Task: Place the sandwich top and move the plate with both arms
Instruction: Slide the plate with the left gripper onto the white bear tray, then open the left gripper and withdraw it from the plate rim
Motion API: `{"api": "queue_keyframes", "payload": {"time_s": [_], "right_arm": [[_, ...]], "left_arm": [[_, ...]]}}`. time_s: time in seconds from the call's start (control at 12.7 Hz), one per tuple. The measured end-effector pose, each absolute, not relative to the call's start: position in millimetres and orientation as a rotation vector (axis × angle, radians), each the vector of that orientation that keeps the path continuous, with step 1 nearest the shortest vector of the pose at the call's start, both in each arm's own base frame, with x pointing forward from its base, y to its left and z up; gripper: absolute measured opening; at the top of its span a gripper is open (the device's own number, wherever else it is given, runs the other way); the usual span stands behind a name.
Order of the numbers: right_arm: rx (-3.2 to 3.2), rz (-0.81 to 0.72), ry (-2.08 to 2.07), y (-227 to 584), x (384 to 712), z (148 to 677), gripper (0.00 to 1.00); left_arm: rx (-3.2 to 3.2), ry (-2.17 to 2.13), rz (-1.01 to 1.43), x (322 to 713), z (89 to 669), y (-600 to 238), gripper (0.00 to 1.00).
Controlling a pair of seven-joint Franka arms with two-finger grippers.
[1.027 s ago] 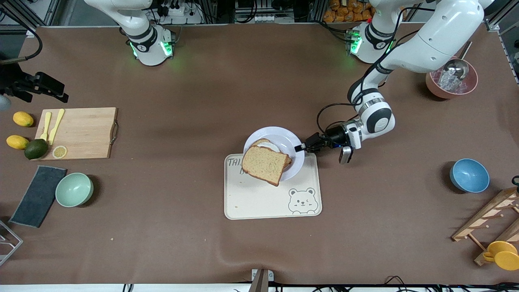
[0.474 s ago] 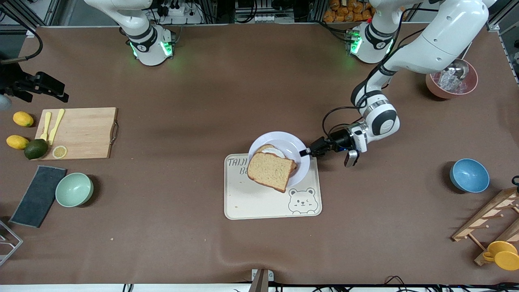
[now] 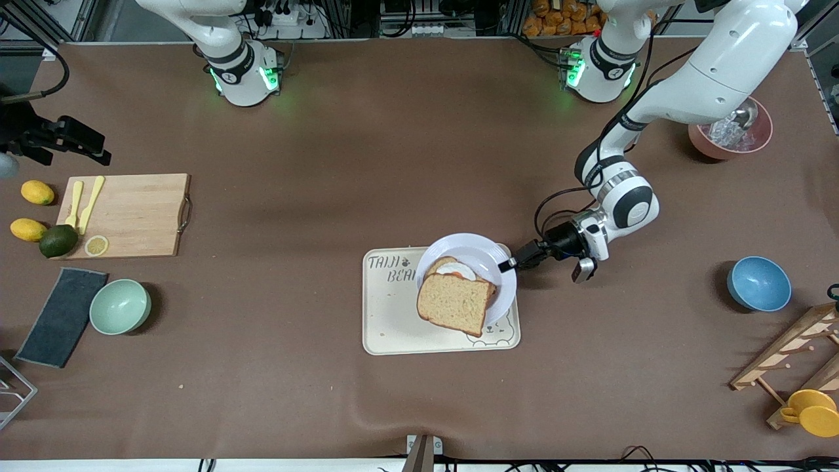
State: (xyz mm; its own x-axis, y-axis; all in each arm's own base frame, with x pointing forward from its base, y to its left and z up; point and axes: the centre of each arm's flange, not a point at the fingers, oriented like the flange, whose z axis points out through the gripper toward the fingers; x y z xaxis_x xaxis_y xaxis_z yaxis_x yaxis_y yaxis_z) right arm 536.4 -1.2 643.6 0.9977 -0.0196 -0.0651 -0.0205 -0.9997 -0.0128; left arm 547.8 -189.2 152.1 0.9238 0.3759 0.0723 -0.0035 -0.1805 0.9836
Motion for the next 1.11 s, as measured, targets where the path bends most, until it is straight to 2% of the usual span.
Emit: {"api": "queue_keyframes", "payload": {"time_s": [0.71, 1.03, 1.11], "right_arm": [[-3.126, 0.102, 0.033, -1.7, 536.4, 643.6, 1.00], [-3.126, 0.102, 0.033, -2.0, 536.3, 643.6, 1.00], [-3.126, 0.103, 0.034, -2.1, 536.3, 643.6, 1.00]], "left_arm": [[1.777, 0.369, 0.320, 559.2, 93.2, -187.0, 0.04], [1.781, 0.378, 0.316, 558.2, 88.5, -184.8, 0.05], [1.781, 0.377, 0.315, 558.4, 88.8, -185.2, 0.12]]}}
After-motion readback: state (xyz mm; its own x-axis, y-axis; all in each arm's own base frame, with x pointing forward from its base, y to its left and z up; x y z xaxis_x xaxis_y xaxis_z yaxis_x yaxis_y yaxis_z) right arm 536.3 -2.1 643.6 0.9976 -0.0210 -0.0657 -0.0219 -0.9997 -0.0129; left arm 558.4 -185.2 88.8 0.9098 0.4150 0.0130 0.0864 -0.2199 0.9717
